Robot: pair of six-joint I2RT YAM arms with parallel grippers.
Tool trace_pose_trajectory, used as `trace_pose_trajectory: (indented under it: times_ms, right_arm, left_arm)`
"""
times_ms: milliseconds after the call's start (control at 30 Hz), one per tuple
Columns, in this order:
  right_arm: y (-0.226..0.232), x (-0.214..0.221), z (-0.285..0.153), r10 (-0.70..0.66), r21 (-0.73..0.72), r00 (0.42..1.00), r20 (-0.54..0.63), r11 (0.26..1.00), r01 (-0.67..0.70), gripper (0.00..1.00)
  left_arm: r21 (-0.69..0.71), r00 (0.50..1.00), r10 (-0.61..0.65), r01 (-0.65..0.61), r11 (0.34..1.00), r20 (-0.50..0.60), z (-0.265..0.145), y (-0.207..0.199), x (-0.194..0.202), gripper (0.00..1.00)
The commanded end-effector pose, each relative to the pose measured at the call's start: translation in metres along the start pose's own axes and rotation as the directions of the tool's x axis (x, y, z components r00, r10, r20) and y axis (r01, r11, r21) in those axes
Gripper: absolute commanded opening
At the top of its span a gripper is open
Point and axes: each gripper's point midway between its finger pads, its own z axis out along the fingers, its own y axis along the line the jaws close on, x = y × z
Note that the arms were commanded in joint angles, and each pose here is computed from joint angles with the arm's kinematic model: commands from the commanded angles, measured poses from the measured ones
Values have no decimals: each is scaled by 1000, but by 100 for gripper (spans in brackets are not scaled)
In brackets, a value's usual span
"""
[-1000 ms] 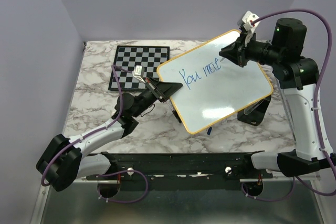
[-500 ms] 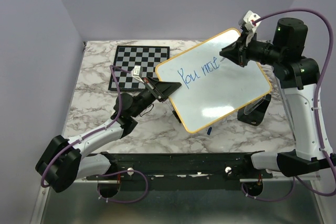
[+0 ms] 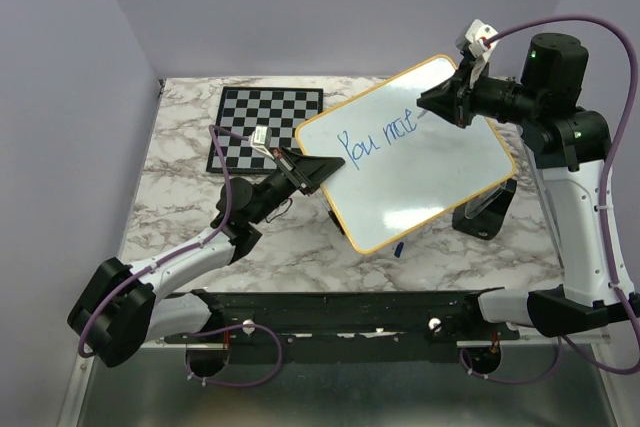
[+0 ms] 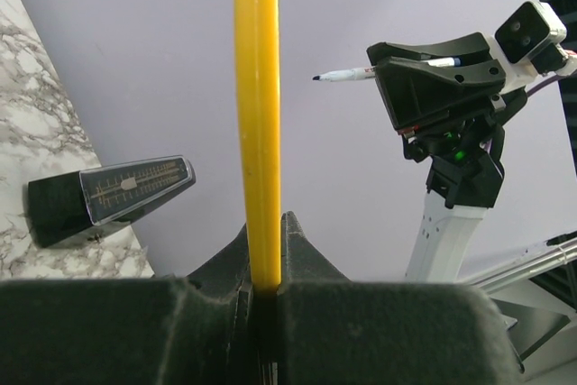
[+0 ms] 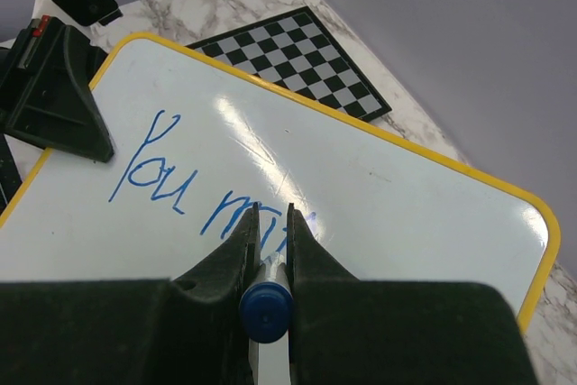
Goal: Write a sentence on the whiteboard
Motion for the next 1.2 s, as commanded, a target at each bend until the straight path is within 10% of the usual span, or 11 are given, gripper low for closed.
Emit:
trace_pose_trajectory:
  times_ms: [0,1167]
  right_arm:
    - [5,9,3,31,-39,999,-15,999,-32,0]
    - [-46,22,18,27,145,997,-72,989,-16,0]
  left_arm:
    - [327,998,-4,-14,945,56,-13,-93,-14,0]
    - [341,999,-7,-10,940,48,-11,-95,-14,0]
